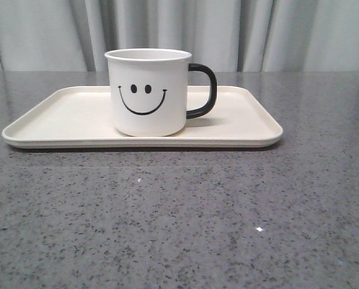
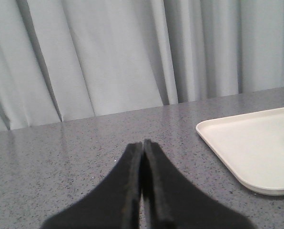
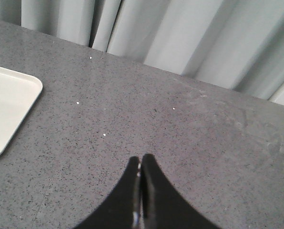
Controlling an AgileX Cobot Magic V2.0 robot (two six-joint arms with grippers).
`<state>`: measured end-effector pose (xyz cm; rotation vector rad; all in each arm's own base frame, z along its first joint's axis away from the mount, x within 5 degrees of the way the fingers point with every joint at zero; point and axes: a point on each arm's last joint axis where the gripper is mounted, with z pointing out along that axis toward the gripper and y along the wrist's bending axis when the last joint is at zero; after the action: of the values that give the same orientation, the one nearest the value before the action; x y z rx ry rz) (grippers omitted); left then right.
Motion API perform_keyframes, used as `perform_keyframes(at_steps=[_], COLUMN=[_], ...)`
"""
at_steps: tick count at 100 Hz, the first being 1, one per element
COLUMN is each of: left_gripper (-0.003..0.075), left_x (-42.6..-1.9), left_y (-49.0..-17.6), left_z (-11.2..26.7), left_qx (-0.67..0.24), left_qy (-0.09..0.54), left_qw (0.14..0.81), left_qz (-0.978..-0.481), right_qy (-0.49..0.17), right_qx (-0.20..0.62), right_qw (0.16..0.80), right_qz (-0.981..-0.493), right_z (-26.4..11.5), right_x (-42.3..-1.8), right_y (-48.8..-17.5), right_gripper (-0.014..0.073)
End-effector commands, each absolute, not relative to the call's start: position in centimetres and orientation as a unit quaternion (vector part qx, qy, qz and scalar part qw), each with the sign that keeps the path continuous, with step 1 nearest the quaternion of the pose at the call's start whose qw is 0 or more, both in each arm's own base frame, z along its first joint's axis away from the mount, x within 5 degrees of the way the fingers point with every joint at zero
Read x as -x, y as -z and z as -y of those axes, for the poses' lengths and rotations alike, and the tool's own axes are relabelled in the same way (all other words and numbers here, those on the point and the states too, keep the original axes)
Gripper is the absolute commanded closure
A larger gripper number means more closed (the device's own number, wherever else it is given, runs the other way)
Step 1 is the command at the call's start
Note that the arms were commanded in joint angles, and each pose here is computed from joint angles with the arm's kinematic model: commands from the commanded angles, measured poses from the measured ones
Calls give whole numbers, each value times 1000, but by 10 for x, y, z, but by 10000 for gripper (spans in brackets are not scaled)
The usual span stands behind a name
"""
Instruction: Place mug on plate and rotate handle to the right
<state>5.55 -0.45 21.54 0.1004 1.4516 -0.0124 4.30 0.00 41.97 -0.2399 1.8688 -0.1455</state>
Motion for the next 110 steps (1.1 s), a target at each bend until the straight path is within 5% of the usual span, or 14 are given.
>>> perform_keyframes(at_steps=[1, 79, 110], left_gripper=[740, 740, 740], left_x=[-52, -52, -52], left_y=[-221, -221, -221], left_z=[6, 6, 6], left_qx=[-46, -46, -46], left_qy=[15, 15, 15], left_qw=[777, 777, 777], left_qz=[-627, -627, -627], right_qy=[75, 75, 65], right_qx=[97, 97, 87], right_qw=[618, 623, 734], right_qz=[-777, -772, -671], right_z=[1, 1, 3], right_x=[-44, -40, 11], right_y=[-431, -432, -437], right_gripper=[706, 706, 706])
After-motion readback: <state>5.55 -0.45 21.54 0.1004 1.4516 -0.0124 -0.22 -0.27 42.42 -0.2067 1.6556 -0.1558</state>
